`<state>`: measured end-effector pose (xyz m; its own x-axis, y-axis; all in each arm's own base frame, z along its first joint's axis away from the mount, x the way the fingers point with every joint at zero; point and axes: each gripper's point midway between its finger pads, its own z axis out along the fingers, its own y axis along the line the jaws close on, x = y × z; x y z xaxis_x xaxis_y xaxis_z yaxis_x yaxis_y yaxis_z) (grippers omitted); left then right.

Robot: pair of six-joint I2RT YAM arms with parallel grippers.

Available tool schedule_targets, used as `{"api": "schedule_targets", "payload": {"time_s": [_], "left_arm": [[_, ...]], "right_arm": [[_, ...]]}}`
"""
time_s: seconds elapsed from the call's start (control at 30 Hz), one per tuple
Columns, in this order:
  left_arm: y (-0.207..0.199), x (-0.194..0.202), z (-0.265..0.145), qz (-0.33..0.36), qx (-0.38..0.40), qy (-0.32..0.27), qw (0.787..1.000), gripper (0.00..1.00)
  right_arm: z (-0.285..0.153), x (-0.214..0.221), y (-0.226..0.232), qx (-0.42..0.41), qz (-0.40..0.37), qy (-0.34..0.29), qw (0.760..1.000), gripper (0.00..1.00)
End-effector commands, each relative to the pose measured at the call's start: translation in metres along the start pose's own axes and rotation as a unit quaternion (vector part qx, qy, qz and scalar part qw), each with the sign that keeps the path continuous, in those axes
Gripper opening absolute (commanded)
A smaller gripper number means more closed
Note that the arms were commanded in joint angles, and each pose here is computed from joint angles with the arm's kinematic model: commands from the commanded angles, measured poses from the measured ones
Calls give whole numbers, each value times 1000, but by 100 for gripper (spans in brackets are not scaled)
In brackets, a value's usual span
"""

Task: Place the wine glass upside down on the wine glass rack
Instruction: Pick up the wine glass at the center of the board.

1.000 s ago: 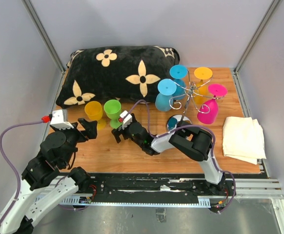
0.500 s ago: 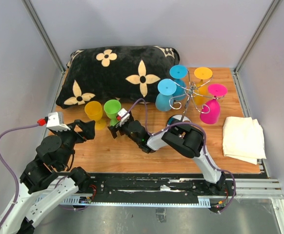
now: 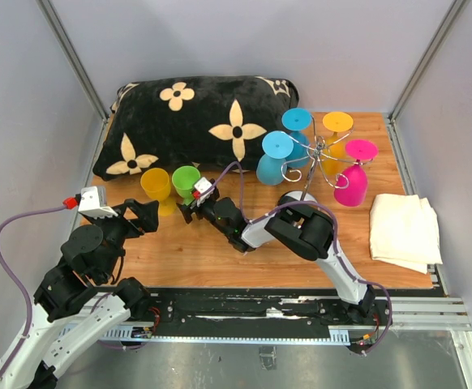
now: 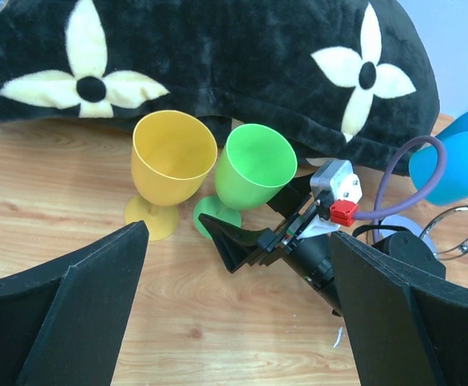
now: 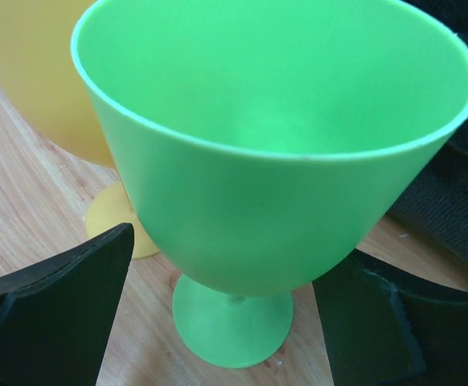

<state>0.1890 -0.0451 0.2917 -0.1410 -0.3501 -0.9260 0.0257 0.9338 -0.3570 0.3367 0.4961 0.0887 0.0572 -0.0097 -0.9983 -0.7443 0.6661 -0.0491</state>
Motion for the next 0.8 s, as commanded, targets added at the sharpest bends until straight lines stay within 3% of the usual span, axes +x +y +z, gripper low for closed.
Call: {"api": "schedule_targets", "payload": {"time_s": [0.0,0.23,0.43,0.77], "left_arm": [[-2,-6,2,-5,3,-14,1000,100],[-2,-5,2,-4,3,-13,1000,100],[-3,-4,3,-1,3,-11,1000,100],[-5,-2,6,3,4,-6,1000,100]], "right_arm": [[9,-16,-5,1,-18,-41,999,87],[16,-24,-8,7,-22,-66,998,87],[16,-26,-17,22,-15,-81,996,94],[17,-31,-20,27,-9,-103,994,93]]}}
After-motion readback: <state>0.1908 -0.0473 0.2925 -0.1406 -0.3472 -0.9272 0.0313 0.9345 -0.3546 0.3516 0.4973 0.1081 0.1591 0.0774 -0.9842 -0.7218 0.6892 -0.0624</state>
